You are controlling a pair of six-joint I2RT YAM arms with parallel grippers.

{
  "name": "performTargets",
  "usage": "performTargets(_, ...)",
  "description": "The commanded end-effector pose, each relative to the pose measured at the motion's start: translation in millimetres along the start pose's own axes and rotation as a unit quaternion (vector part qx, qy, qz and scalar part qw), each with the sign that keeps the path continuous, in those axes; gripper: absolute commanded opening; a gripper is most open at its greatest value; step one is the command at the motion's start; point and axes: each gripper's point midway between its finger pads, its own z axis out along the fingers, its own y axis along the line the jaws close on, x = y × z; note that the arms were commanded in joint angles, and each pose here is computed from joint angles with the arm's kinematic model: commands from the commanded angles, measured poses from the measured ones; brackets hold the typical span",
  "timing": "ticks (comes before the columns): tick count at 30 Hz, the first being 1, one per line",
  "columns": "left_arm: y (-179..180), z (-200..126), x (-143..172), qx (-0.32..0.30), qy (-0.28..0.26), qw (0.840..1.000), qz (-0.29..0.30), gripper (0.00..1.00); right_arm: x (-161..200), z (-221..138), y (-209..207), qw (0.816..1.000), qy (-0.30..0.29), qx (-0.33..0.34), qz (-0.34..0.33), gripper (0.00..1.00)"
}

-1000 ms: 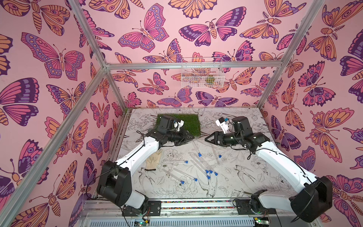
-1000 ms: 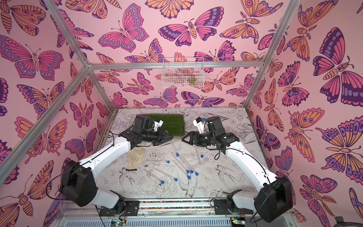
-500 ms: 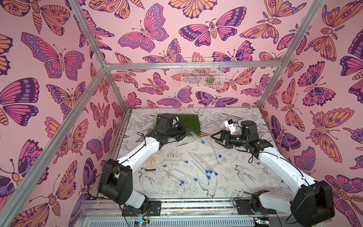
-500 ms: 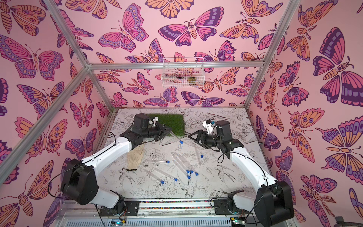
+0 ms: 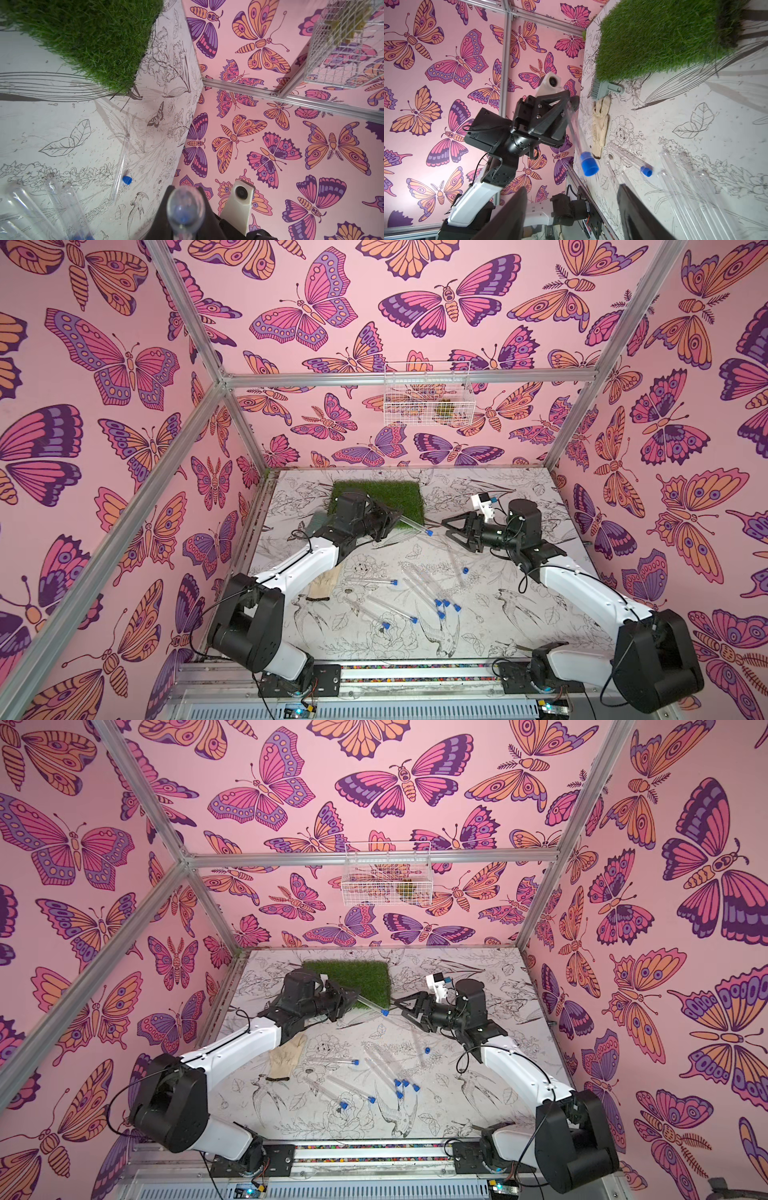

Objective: Remove stoppers from test tubes
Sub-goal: Pick up the test tube at the center of the board, then open the stopper on the test tube.

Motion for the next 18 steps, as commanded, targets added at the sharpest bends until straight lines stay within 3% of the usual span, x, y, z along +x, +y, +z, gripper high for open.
performTargets(1, -14.1, -8.3, -5.7, 0.032, -0.021, 0.999, -0.012, 0.03, 3.8, 10.3, 8.1, 1.000, 0.008, -0.010, -0.012, 0.69)
performTargets(18, -18.6, -18.8, 4.8, 0.050, -0.016, 0.998, -0.024, 0.03, 2.8, 23.6, 16.9, 0.999, 0.006, -0.034, -0.013, 0.54)
